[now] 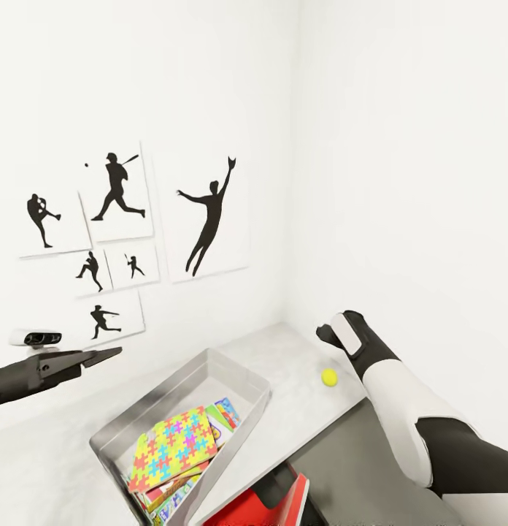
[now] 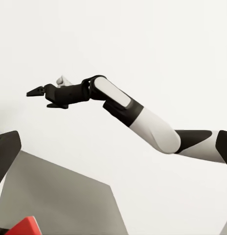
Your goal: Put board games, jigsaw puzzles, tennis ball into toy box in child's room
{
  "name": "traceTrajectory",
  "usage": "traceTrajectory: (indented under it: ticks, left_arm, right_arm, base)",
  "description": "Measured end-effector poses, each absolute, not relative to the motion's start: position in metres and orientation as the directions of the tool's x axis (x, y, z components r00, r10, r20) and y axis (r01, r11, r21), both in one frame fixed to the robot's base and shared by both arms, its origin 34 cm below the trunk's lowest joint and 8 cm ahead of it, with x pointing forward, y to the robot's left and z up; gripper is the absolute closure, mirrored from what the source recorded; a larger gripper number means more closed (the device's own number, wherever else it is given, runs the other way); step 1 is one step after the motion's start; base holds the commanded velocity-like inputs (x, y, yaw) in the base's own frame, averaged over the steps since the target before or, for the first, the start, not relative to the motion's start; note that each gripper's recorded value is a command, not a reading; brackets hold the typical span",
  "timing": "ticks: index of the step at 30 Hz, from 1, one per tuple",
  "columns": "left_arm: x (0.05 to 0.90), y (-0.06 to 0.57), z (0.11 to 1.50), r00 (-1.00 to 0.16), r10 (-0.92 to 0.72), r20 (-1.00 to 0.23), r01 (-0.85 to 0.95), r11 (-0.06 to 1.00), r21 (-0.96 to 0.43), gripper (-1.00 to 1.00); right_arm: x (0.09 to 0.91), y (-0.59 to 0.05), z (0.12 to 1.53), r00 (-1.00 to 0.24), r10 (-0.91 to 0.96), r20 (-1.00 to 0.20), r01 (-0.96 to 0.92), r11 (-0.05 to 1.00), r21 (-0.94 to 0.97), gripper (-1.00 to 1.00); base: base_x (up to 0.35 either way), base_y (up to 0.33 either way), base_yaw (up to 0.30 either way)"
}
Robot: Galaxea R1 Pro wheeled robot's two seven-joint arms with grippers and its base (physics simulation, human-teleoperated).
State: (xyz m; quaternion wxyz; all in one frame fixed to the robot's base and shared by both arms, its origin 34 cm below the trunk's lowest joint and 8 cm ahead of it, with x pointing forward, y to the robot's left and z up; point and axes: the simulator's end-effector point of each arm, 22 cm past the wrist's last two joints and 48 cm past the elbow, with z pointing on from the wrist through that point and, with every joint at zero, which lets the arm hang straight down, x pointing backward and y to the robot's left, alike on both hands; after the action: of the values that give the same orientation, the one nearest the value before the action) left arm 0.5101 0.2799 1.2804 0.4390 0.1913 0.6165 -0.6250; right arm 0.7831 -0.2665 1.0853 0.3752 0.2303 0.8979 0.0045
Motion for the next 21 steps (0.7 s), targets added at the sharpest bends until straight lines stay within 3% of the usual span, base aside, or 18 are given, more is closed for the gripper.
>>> traceTrajectory:
  ticks: [21]
  left_arm:
    - [0.520,0.280,1.266,-0.567,-0.314,-0.762,0.763,0.148,-0.629,-1.00]
  right_arm:
    - [0.786,-0.282,1.064,-0.625,0.426,-0.655,0.434,0.886,0.163,-1.00]
  base:
    - [0.000,0.000,0.000]
